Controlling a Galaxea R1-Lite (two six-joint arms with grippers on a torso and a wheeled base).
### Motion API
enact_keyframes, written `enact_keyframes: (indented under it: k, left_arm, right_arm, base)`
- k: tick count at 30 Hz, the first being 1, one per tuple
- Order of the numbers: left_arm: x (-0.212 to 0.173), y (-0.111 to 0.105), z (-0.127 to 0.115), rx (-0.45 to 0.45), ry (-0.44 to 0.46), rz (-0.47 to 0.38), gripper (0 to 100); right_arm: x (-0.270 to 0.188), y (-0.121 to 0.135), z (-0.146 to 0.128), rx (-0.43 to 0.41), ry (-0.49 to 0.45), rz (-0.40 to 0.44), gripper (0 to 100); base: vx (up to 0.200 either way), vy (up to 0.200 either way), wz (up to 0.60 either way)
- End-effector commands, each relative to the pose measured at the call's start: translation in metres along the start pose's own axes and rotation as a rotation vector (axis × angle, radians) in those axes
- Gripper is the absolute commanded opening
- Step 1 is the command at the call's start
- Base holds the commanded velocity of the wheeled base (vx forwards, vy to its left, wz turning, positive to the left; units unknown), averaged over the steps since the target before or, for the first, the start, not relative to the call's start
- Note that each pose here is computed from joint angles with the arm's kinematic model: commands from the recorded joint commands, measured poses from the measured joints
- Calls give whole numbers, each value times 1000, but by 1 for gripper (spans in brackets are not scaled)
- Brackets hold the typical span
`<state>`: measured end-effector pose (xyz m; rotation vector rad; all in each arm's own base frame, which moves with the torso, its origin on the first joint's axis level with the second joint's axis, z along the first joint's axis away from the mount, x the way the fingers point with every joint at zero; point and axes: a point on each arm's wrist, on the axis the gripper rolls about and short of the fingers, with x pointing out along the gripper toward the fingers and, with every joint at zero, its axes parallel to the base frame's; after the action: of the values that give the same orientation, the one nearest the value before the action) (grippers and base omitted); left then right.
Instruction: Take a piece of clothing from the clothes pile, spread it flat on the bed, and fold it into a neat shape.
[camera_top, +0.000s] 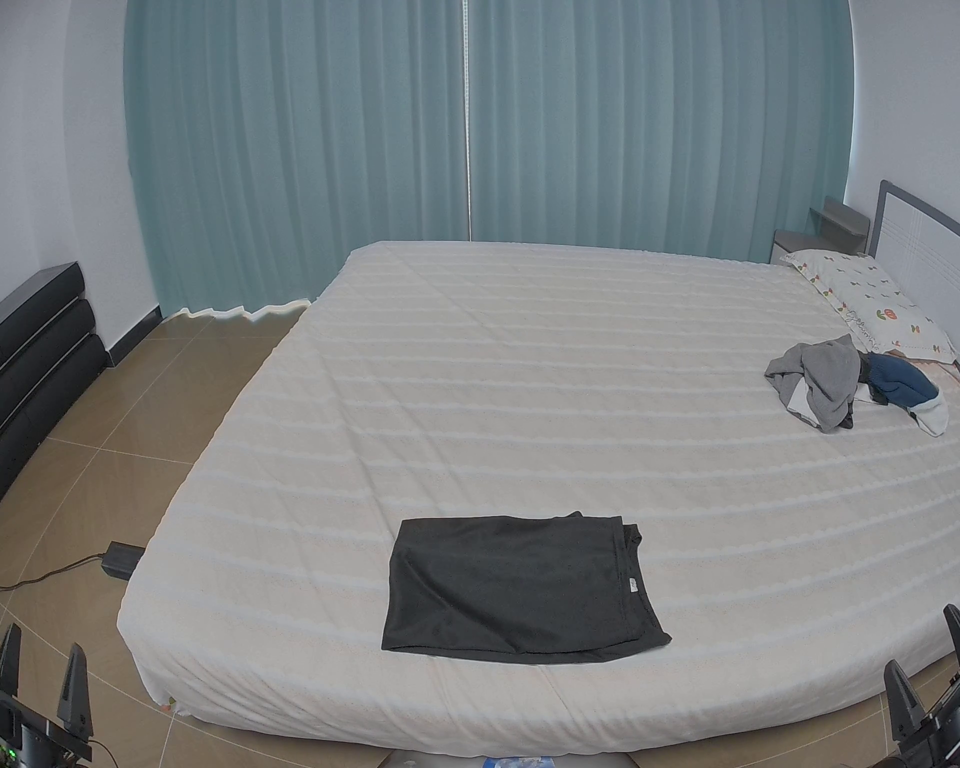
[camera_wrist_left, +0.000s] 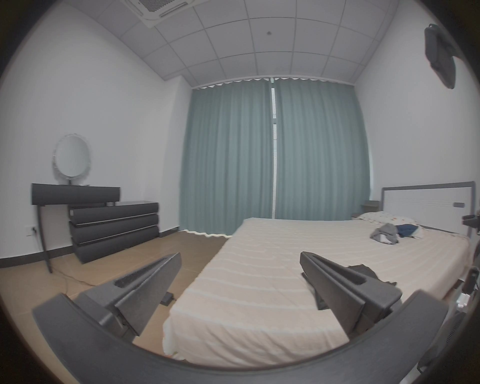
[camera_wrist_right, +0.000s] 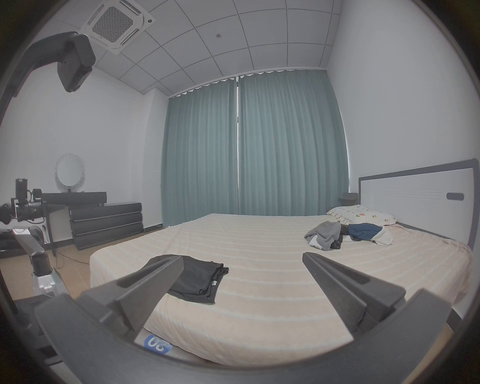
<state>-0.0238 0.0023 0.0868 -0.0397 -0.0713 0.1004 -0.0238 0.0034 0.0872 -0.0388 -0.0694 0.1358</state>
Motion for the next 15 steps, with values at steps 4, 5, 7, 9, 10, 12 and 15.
enact_keyframes:
  k: [4, 5, 7, 9, 10, 12, 15]
  left_arm:
    - [0, -2, -6, 23, 20, -103, 100]
    - [0, -2, -10, 35, 59, -99, 100]
    - [-1, -2, -12, 30, 90, -96, 100]
    - [0, -2, -11, 29, 76, -95, 100]
    - [0, -2, -11, 27, 69, -94, 100]
    - [0, -2, -11, 26, 70, -92, 100]
    - [0, -2, -11, 29, 70, -92, 100]
  right_arm:
    - [-2, -2, -5, -4, 56, -101, 100]
    - [-2, -2, -5, 0, 54, -111, 100]
    - [-2, -2, -5, 9, 59, -118, 100]
    - [-2, -2, -6, 17, 61, -123, 100]
    - [-2, -2, -5, 20, 61, -128, 100]
    - [-2, -3, -4, 17, 60, -137, 100]
    - [-2, -3, -4, -12, 58, -145, 100]
  base:
    - [0, 0, 0]
    - [0, 0, 0]
    - [0, 0, 0]
    - [0, 0, 0]
    - [0, 0, 0]
    - [0, 0, 0]
    - [0, 0, 0]
